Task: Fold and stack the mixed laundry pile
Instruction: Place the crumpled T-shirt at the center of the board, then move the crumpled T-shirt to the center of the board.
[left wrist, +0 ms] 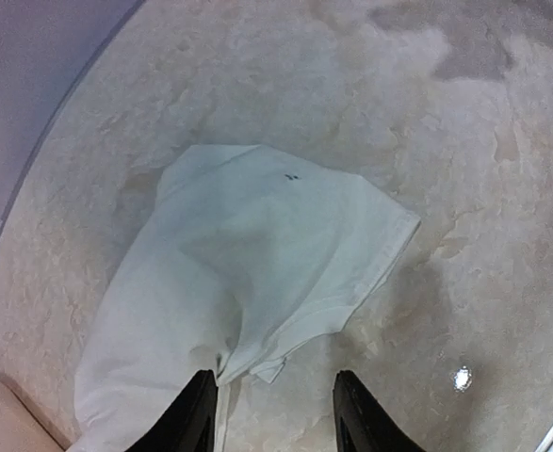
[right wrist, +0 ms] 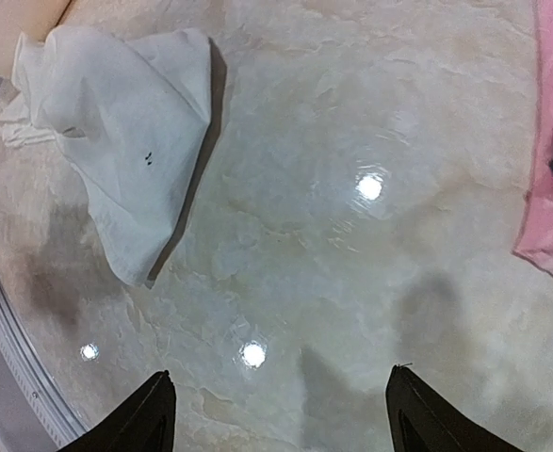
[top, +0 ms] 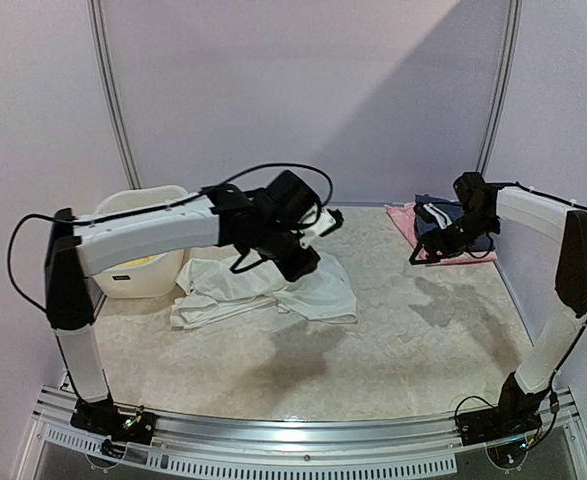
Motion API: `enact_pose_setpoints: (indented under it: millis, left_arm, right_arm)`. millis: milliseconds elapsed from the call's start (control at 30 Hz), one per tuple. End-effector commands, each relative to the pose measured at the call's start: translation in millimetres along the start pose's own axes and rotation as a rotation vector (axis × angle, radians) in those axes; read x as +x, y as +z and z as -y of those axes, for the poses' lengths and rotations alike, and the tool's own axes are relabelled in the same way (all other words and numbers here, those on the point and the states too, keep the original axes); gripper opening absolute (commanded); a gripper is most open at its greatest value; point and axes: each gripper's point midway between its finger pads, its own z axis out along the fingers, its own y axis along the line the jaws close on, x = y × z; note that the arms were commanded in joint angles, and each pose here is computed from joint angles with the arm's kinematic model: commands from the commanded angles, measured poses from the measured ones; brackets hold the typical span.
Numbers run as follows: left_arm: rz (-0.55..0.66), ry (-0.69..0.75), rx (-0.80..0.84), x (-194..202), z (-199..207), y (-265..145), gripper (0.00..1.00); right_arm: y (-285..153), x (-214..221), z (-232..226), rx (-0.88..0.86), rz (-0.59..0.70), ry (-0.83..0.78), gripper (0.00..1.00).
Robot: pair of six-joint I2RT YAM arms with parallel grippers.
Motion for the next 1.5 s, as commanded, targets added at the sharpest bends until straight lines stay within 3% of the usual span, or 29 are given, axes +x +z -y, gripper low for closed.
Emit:
enact_pose_setpoints:
  millis: [0,300,567,933,1100,1233,1367,1467]
  left_arm:
    - [0.011,0.126,0.063,-24,48,40,0.45]
    - [-0.124,0.332,0.109,-16,115,115,0.5]
    - [-0.244,0.36,0.128,21,117,130,0.51]
    - [-0.232,0.312,0.149,19,119,142,0.44]
    - [-0.198,0.106,0.049,5,73,113,0.47]
    - [-0.116,-0.155,-0.174,4,-7,47,0.5]
    - [-0.101,-0.391,-0.292,44,-65,-12,0.5]
    - [-0.103,-0.468,-0.371,74,-86,-47,0.51]
  right_arm:
    - [-33,7,11,0.001,0.074,0.086,0.78]
    - [-43,12,15,-0.03,0.118,0.122,0.78]
    - [-45,8,17,-0.036,0.138,0.119,0.77]
    - [-43,13,18,-0.034,0.126,0.11,0.75]
    - [-45,15,11,-0.017,0.115,0.052,0.72]
    - [-27,18,-8,0.055,0.024,-0.125,0.69]
    - [3,20,-47,0.085,-0.087,-0.367,0.7]
    - [36,22,-83,0.118,-0.17,-0.569,0.71]
